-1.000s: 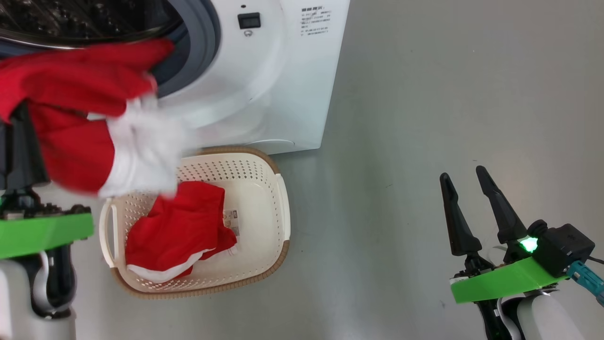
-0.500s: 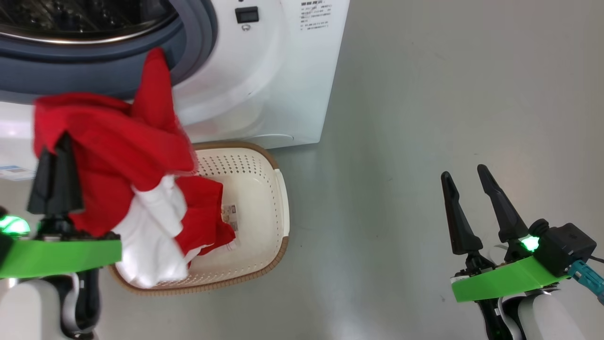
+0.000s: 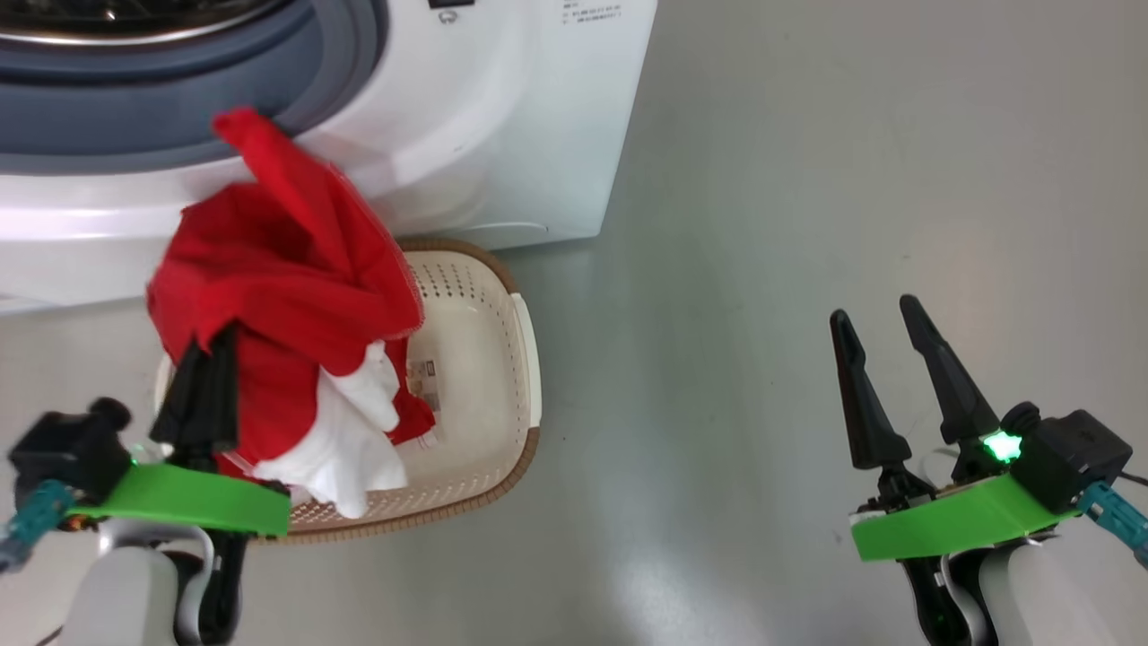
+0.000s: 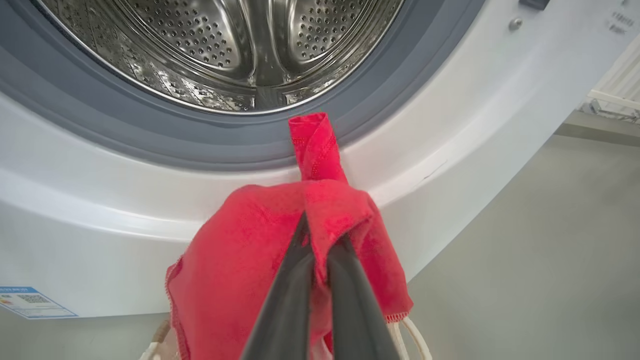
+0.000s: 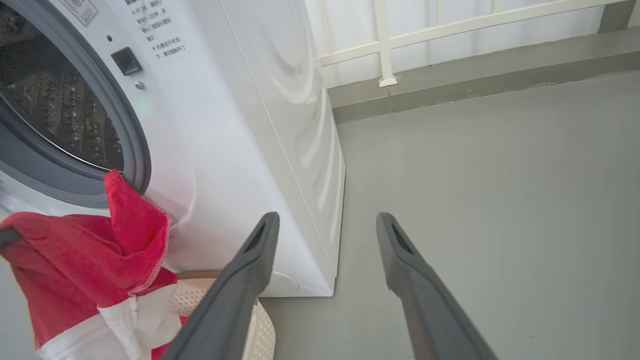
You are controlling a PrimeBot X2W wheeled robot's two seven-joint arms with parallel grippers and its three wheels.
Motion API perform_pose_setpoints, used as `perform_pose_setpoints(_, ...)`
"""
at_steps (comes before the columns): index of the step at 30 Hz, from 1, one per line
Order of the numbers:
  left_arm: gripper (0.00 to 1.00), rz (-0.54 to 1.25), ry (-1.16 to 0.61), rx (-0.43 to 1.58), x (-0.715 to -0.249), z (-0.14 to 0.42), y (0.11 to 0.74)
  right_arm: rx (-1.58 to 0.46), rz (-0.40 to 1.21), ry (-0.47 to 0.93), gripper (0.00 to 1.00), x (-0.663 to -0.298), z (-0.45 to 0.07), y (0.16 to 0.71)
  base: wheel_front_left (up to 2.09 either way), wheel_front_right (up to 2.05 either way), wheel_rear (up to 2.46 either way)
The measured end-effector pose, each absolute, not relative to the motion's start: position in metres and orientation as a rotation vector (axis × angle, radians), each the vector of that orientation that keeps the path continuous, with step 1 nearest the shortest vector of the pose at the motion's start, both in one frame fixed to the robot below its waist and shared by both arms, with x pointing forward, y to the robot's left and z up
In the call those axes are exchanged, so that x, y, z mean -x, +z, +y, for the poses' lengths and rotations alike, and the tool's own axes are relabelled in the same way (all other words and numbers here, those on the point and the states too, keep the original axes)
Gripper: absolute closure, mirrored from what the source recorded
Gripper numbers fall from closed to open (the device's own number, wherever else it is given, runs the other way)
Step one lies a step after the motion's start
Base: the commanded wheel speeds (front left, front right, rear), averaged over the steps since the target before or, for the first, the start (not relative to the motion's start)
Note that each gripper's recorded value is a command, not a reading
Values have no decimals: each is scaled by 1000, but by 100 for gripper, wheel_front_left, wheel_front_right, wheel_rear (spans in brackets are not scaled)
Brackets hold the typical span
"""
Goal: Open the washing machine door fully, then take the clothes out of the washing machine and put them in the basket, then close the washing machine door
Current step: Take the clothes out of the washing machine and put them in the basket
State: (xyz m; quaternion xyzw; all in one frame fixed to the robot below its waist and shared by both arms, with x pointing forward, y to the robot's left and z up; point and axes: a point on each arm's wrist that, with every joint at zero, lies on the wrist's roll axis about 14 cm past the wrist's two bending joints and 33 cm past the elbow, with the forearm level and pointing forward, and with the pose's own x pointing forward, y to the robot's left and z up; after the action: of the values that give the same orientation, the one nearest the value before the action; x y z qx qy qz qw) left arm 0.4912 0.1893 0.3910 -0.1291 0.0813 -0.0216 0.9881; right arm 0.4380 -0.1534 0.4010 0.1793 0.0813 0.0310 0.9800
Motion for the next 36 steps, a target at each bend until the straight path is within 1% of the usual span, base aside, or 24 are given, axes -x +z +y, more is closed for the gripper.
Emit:
perform_pose_setpoints(13,100,447,-102,212,-470,172,301,-363,198,56,0,-447,-154,382,0,0,0)
perform_pose_setpoints(29,100,629,-116,198,-469,167,236,-355,252,73,0,-456,-147,352,0,0,0)
perform_pose_setpoints(33,90,634,-117,200,-474,167,231,-351,270,76,0,-455,-145,345,0,0,0)
perform_pose_setpoints(34,85,636,-117,200,-475,166,230,-350,272,76,0,-455,-145,343,0,0,0)
perform_pose_setpoints(36,80,639,-116,203,-476,166,229,-349,275,75,0,-455,-145,342,0,0,0)
